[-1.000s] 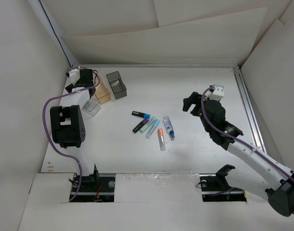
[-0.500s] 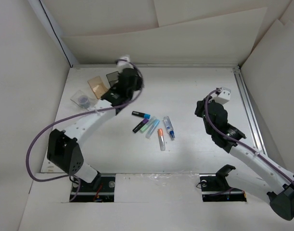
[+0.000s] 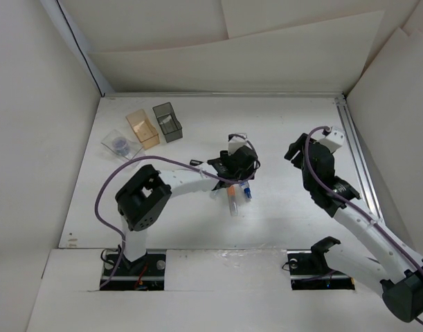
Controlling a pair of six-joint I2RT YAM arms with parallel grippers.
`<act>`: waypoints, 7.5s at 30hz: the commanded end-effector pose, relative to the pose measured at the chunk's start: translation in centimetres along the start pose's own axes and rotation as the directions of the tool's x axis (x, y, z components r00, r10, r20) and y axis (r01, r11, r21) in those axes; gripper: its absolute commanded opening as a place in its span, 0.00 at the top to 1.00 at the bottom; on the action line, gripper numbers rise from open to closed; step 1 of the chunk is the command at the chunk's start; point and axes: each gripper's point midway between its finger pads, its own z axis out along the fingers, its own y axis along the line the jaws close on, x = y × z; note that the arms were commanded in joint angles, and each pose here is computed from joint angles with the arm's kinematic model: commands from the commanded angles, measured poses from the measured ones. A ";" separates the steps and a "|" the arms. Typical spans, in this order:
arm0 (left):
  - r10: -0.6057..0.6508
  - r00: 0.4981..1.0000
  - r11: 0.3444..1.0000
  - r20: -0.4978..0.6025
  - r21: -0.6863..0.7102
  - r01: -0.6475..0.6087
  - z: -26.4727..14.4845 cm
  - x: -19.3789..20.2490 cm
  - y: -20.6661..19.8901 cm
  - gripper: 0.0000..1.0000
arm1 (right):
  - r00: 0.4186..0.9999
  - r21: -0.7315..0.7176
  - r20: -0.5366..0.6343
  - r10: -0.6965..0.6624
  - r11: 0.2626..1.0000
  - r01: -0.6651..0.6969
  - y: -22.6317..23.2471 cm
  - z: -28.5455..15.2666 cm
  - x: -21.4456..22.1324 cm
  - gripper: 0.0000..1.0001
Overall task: Sort the stationery into containers
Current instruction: Pick up the stationery from the center of the board, then place the stationery in the storage box, then pick up the pen from the center of the board.
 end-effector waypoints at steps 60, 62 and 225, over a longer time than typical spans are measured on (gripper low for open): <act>-0.122 0.788 0.594 0.604 -0.592 0.545 -12.7 -19.3 42.7 0.88 | 0.999 -0.234 -0.013 0.038 0.971 -0.040 3.5 -1.3 0.1 0.31; -0.104 0.805 0.578 0.584 -0.623 0.527 -12.1 -19.3 43.3 0.88 | 0.999 -0.234 -0.013 0.038 0.971 -0.040 3.5 -1.3 0.1 0.31; -0.094 0.942 0.951 0.323 -0.250 0.180 3.8 -21.6 15.4 0.91 | 0.996 -0.353 -0.075 -0.054 0.935 0.024 6.6 -1.1 2.2 0.40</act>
